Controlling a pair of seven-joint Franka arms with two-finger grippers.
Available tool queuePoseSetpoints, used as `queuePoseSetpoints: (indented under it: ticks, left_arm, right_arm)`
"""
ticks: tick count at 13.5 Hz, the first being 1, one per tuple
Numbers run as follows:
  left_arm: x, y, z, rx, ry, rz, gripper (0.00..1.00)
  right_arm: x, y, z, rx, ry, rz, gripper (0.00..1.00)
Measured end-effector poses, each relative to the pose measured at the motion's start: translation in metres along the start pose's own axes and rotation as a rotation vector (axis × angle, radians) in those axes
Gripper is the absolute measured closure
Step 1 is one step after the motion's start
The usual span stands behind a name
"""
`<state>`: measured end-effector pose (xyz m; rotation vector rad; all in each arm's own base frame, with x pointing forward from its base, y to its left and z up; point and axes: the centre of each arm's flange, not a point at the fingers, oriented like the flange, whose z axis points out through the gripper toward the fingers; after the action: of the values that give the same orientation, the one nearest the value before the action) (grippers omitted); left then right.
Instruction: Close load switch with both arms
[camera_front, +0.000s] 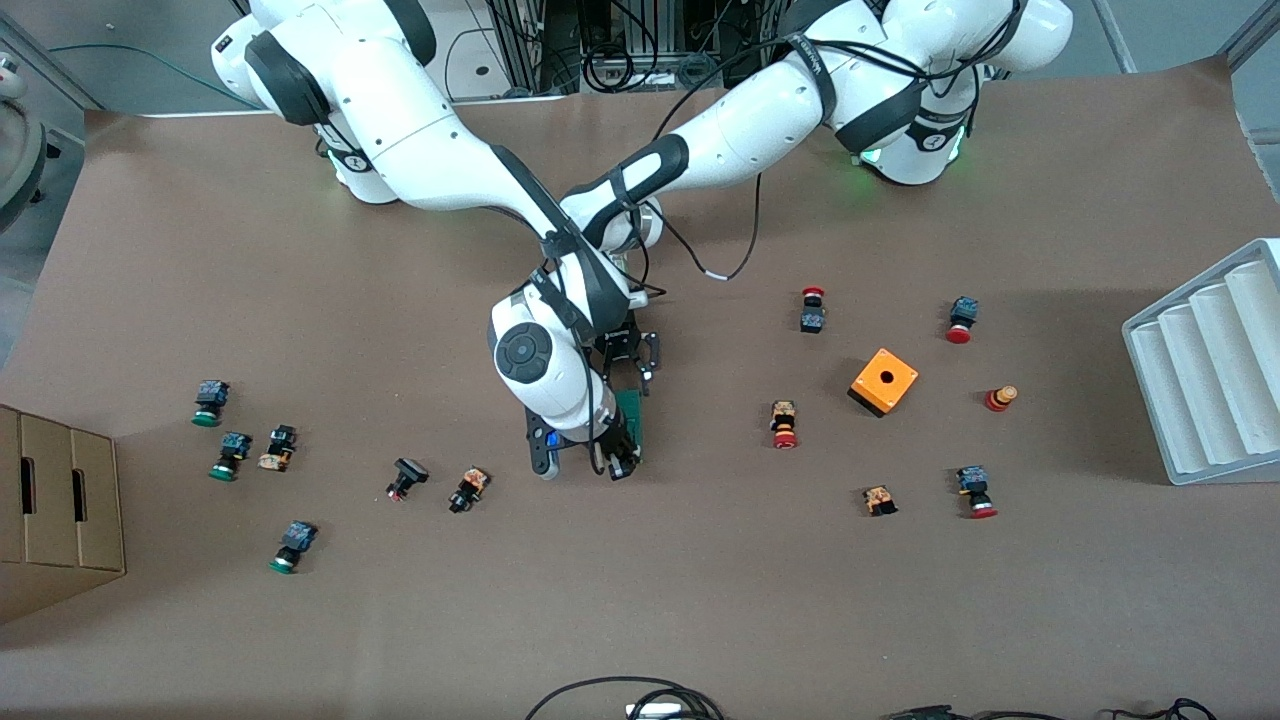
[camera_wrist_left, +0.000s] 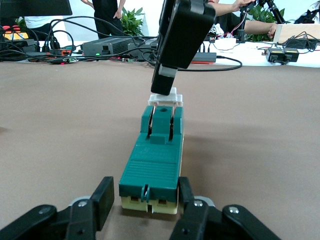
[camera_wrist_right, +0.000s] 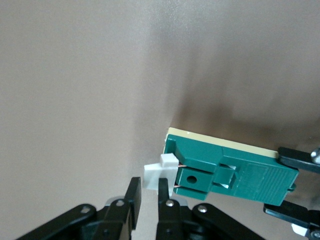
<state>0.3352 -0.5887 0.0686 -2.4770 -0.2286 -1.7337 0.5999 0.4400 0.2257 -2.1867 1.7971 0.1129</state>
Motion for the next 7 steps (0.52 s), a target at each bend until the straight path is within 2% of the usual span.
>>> queuePoseSetpoints:
  ticks: [6, 7]
  left_arm:
    - [0.0003, -0.0004, 0.0010, 0.001, 0.000, 0.000, 0.40]
    - [0.0003, -0.0004, 0.0010, 0.001, 0.000, 0.000, 0.40]
  right_arm:
    - [0.0011, -0.0012, 0.0029, 0.001, 0.001, 0.001, 0.79]
    - [0.0020, -0.0024, 0.0022, 0.002, 0.001, 0.002, 0.76]
